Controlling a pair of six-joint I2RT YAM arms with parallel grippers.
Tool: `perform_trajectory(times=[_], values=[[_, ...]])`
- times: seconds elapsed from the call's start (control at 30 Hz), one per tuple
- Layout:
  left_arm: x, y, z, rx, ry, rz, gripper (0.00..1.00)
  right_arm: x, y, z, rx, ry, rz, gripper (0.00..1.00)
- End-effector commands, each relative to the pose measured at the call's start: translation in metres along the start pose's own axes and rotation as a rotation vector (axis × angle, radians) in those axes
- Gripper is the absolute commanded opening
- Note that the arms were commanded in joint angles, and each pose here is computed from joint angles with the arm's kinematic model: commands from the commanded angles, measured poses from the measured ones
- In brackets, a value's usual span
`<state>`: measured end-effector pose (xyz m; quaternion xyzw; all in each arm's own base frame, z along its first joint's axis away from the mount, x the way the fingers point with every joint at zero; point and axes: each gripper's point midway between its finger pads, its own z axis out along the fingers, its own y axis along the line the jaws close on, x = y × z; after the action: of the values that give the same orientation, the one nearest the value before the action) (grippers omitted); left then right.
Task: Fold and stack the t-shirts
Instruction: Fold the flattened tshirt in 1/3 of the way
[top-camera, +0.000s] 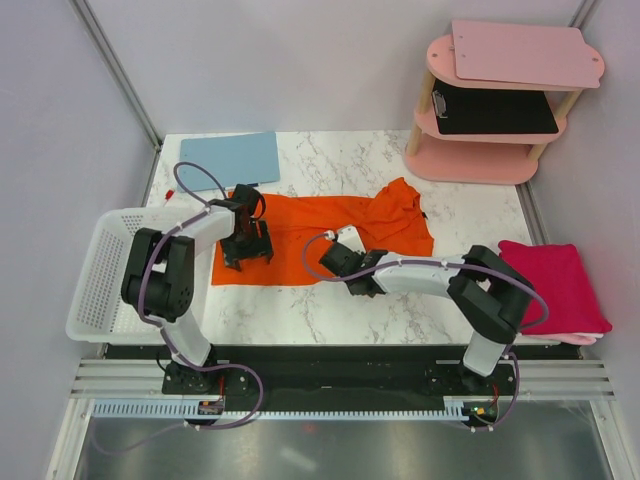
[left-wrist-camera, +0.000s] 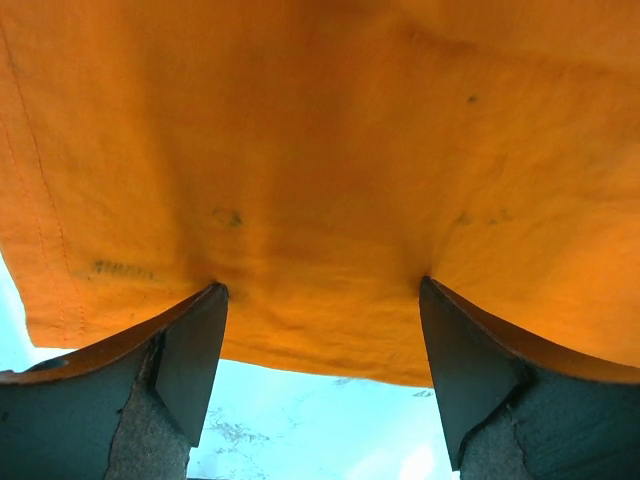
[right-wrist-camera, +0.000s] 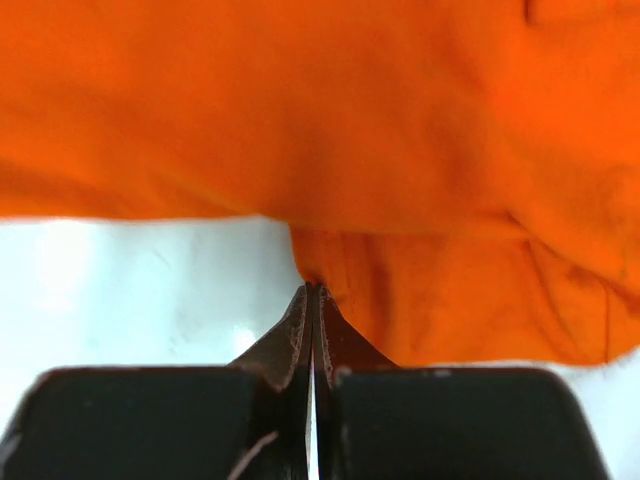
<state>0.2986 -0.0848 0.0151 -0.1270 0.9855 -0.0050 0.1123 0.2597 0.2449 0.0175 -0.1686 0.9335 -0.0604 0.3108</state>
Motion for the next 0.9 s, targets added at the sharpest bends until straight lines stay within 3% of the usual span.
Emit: perform_trajectory(times=[0.0, 0.27, 0.53, 0.6, 0.63, 0.67, 0.73, 0.77, 0.87], values=[[-0.012, -0.007, 0.014, -0.005, 0.002, -0.046, 0.84, 0.052, -0.034, -0.026, 0.071, 0.170, -0.072, 0.00], [-0.006, -0.006, 0.030, -0.035, 0.050, -0.060, 0.84, 0.075, -0.056, -0.083, 0.031, 0.255, -0.013, 0.00], [-0.005, -0.003, 0.022, -0.038, 0.040, -0.054, 0.84, 0.133, -0.095, -0.116, 0.114, 0.439, -0.009, 0.01], [-0.004, -0.003, 0.018, -0.028, 0.035, -0.050, 0.85, 0.142, -0.104, -0.119, 0.147, 0.467, -0.024, 0.14], [-0.005, -0.004, 0.012, -0.014, 0.027, -0.047, 0.85, 0.141, -0.106, -0.120, 0.151, 0.457, -0.025, 0.25], [-0.006, -0.005, 0.008, -0.007, 0.015, -0.046, 0.86, 0.140, -0.107, -0.121, 0.151, 0.449, -0.024, 0.44], [-0.005, -0.005, 0.000, 0.009, 0.002, -0.034, 0.88, 0.129, -0.107, -0.125, 0.138, 0.401, -0.008, 0.60], [-0.009, -0.005, -0.011, 0.026, -0.027, -0.032, 0.88, 0.122, -0.107, -0.125, 0.132, 0.373, 0.002, 0.72], [-0.012, -0.003, -0.032, 0.050, -0.091, -0.023, 0.90, 0.095, -0.099, -0.128, 0.080, 0.250, 0.063, 0.83]])
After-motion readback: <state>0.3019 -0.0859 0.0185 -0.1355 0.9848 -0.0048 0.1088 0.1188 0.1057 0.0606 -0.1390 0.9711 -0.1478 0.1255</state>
